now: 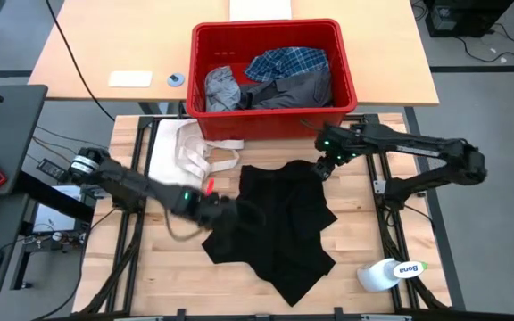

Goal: Fold Laundry from Bin
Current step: Fold the black shirt

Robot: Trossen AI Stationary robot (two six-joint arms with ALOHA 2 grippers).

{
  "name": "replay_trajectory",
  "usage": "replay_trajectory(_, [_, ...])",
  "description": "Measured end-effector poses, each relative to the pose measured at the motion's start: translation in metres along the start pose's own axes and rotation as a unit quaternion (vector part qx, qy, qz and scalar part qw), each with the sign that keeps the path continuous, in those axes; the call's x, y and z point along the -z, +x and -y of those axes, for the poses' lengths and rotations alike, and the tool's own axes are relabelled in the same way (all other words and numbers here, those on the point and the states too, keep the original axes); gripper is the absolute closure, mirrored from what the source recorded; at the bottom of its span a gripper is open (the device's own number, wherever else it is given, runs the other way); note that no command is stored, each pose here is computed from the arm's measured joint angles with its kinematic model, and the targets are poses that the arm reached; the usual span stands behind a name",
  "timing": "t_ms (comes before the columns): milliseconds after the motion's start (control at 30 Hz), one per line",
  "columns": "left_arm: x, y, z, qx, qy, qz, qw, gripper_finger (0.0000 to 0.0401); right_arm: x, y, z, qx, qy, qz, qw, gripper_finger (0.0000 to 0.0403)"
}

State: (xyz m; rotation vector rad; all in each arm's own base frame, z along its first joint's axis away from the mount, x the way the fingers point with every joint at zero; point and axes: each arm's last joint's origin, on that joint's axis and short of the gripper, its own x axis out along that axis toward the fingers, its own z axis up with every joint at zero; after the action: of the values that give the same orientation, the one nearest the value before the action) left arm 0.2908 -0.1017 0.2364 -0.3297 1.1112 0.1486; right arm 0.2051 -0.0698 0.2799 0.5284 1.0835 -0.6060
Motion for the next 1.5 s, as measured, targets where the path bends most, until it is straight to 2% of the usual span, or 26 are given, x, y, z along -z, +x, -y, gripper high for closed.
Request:
replay_trajectory(167, [0.03, 0.022, 0.034, 0.012, 0.074, 0.025, 0.997, 0.0155, 0.014, -0.017, -0.012, -0.023, -0.003, 0.046, 0.999, 0.0214])
replay_trajectory(300, [0.045, 0.048, 0.051, 0.023, 0.117, 0.026, 0.993, 0.0176, 0.031, -0.008, -0.025, -0.041, -0.011, 0.065, 0.997, 0.0214])
replay_trajectory(467, [0.053, 0.07, 0.054, 0.004, 0.113, 0.004, 0.994, 0.0201, 0.054, 0.012, -0.037, -0.07, -0.017, 0.045, 0.996, 0.0214])
replay_trajectory(700, [0.056, 0.08, 0.053, -0.018, 0.132, -0.003, 0.991, 0.0236, 0.074, 0.023, -0.046, -0.079, -0.018, 0.022, 0.996, 0.0214])
replay_trajectory(867, [0.058, 0.08, 0.049, -0.039, 0.136, -0.012, 0.99, 0.0282, 0.08, 0.021, -0.053, -0.092, -0.034, 0.023, 0.995, 0.0214])
replay_trajectory(1033, [0.062, 0.079, 0.045, -0.058, 0.114, -0.032, 0.991, 0.0384, 0.085, 0.019, -0.057, -0.096, -0.046, 0.017, 0.994, 0.0214])
replay_trajectory(1267, [0.057, 0.054, 0.043, -0.048, 0.054, -0.015, 0.997, 0.0398, 0.091, 0.019, -0.054, -0.1, -0.078, -0.024, 0.992, 0.0214])
replay_trajectory(1367, [0.052, 0.032, 0.041, -0.044, 0.028, 0.022, 0.998, 0.0399, 0.094, 0.025, -0.051, -0.12, -0.08, -0.056, 0.988, 0.0214])
replay_trajectory(1500, [0.047, 0.007, 0.038, -0.053, -0.001, 0.087, 0.995, 0.0399, 0.108, 0.05, -0.041, -0.149, -0.078, -0.114, 0.979, 0.0217])
